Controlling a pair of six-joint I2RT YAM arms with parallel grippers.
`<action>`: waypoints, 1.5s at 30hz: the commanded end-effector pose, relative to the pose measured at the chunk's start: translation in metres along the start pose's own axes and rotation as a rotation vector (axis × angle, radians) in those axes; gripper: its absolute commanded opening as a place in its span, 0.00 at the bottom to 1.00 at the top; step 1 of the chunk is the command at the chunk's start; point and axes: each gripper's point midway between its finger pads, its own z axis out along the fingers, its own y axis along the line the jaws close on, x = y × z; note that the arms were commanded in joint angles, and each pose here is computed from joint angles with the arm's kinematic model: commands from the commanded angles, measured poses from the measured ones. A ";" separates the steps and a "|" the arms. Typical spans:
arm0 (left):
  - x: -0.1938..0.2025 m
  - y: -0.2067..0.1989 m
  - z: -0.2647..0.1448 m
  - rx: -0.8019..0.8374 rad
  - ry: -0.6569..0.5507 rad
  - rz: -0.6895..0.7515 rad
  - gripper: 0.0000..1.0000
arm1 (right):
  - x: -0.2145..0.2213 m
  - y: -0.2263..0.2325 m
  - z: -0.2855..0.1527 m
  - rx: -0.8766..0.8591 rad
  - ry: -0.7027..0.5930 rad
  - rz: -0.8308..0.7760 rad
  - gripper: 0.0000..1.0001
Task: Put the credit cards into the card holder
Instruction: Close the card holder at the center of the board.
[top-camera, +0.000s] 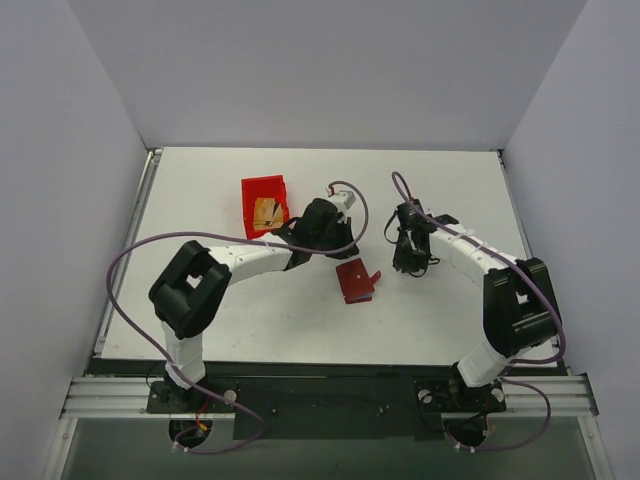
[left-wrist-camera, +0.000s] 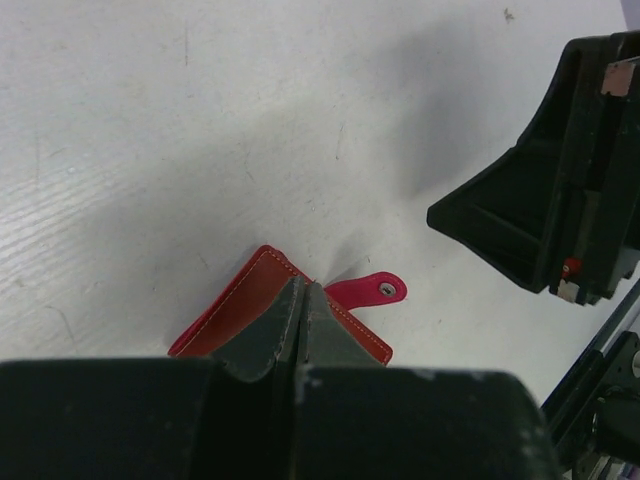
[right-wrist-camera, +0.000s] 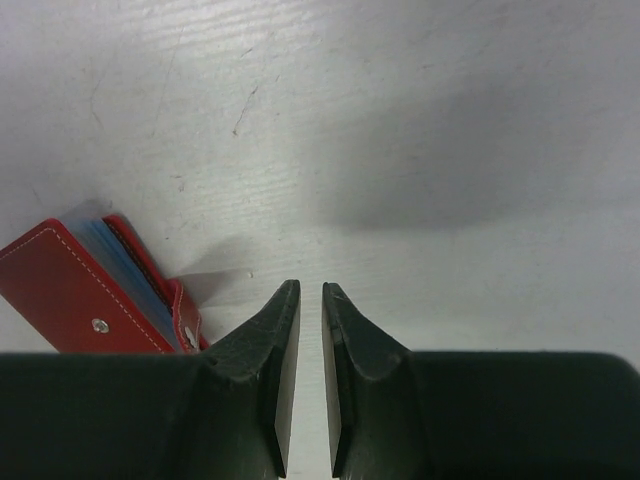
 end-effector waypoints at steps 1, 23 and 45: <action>-0.002 -0.015 0.016 0.079 0.038 0.046 0.00 | 0.013 0.009 0.003 -0.066 0.078 0.009 0.11; 0.098 0.013 0.000 0.035 0.310 0.047 0.00 | 0.025 0.031 0.020 -0.226 0.162 0.046 0.14; 0.107 0.019 -0.012 0.016 0.316 0.038 0.00 | 0.042 0.079 0.001 -0.552 0.232 0.093 0.13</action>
